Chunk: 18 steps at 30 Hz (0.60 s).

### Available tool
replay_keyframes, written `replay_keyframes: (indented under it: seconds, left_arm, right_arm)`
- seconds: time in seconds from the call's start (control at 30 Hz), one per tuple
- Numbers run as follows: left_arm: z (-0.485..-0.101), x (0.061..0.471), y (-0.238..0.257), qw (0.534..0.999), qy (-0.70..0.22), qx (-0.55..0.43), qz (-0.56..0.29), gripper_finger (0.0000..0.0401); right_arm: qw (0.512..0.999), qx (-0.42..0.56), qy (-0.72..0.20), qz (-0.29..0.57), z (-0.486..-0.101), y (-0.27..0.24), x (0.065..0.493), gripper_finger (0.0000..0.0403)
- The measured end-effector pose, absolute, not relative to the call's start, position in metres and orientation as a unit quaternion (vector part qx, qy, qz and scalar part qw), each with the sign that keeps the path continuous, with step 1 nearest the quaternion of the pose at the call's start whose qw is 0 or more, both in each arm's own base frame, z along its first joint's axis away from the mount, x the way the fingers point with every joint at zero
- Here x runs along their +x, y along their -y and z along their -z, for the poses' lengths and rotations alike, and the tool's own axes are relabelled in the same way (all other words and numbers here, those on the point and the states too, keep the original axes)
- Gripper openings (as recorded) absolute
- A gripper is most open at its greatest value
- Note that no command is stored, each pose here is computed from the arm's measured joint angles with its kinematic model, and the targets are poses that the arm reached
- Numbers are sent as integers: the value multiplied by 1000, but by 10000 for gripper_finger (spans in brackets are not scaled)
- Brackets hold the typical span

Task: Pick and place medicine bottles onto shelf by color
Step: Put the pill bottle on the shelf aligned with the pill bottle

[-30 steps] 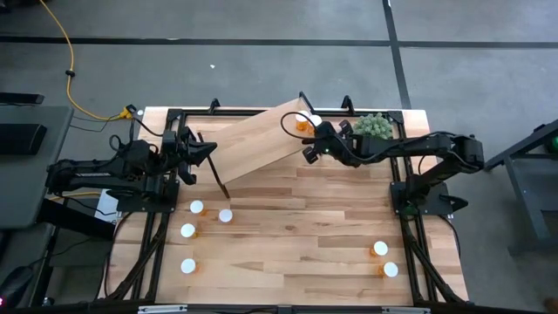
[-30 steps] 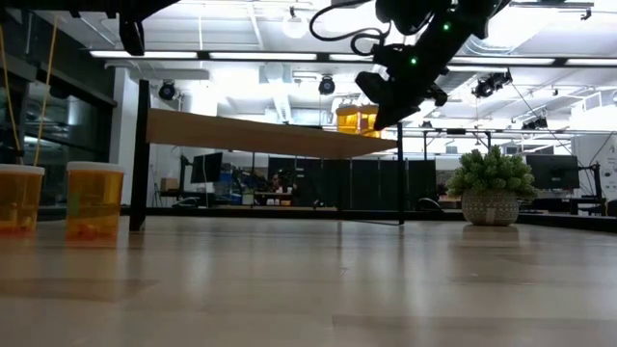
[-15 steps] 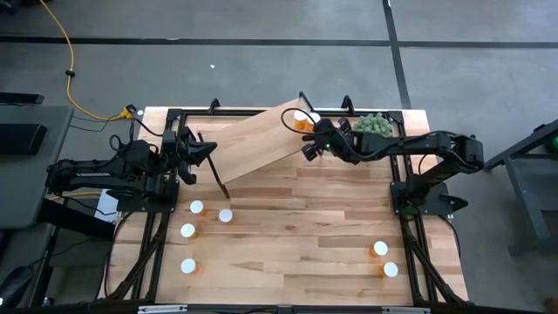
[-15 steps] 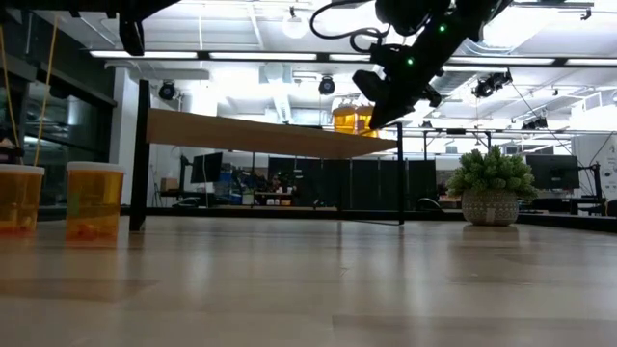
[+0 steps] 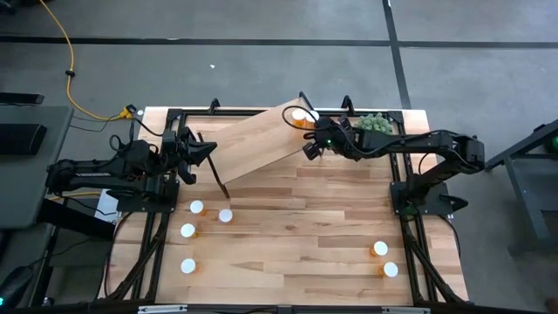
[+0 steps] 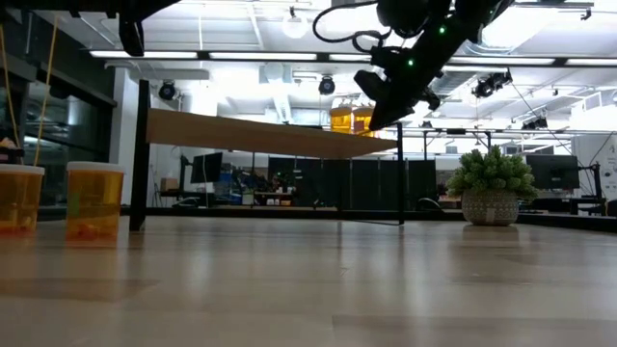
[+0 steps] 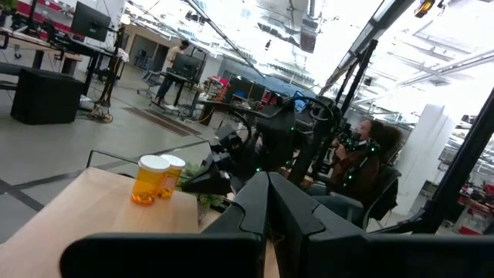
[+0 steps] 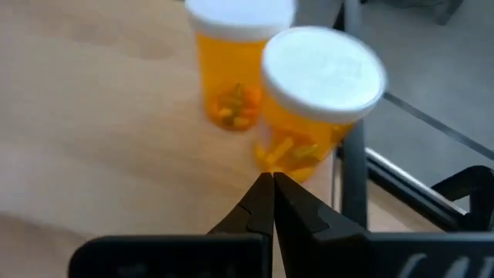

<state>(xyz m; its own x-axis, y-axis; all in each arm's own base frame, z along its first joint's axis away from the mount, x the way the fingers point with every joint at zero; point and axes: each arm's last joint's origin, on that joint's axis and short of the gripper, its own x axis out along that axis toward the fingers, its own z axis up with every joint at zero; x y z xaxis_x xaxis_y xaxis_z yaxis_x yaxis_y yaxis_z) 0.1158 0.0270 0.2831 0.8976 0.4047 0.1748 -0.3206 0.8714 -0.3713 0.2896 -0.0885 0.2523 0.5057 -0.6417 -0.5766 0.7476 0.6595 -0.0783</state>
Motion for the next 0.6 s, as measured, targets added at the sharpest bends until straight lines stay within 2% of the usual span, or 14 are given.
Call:
replay_keyframes:
  seconds: [0.27, 0.43, 0.6]
  left_arm:
    - [-283, 116, -27, 959, 124, -169, -189, 0]
    - [-283, 116, -27, 959, 124, -168, -191, 0]
    - [-283, 116, -27, 959, 125, -169, -191, 0]
  right_arm:
    - [910, 107, -315, 249, -309, 73, 313, 0]
    - [900, 65, -354, 246, -342, 93, 344, 0]
    - [871, 61, -419, 248, -344, 119, 377, 0]
